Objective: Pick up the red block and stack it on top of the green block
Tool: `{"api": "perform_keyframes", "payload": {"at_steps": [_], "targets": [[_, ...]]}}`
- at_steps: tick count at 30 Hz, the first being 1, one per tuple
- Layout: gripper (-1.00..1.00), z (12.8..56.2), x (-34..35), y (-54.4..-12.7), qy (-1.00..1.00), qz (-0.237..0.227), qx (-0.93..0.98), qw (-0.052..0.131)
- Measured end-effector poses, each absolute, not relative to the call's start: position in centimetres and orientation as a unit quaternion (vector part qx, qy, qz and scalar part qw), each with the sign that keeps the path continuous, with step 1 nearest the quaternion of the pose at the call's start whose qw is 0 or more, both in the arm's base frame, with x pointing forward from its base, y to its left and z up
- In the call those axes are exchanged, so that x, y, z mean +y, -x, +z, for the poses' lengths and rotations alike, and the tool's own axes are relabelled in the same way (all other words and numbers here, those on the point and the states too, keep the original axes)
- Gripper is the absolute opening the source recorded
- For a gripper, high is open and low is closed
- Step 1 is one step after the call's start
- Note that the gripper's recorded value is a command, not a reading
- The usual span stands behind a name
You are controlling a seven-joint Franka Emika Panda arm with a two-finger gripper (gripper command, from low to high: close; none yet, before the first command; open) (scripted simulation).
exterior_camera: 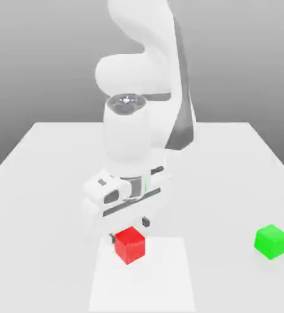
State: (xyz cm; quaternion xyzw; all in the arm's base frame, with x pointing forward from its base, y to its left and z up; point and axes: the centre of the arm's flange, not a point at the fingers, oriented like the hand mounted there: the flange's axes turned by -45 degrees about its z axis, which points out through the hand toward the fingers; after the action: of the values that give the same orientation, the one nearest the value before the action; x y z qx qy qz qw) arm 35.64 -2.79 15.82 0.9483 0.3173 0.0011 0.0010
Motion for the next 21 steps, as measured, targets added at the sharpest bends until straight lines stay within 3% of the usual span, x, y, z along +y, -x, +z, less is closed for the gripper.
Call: {"api": "perform_keyframes", "payload": {"at_steps": [1, 2, 9, 16, 21], "targets": [[0.00, 14.9, -2.8, -35.5, -0.948, 0.000, 0.317, 0.001], [-1.00, 14.5, -2.8, -35.4, -0.949, 0.000, 0.317, 0.000], [-1.00, 14.6, -2.8, -35.4, -0.949, 0.000, 0.317, 0.000], [-1.00, 19.9, -2.8, -35.5, -0.949, 0.000, 0.316, 0.000], [-1.00, 21.9, 6.7, -37.4, -0.930, -0.001, 0.366, 0.004]]}}
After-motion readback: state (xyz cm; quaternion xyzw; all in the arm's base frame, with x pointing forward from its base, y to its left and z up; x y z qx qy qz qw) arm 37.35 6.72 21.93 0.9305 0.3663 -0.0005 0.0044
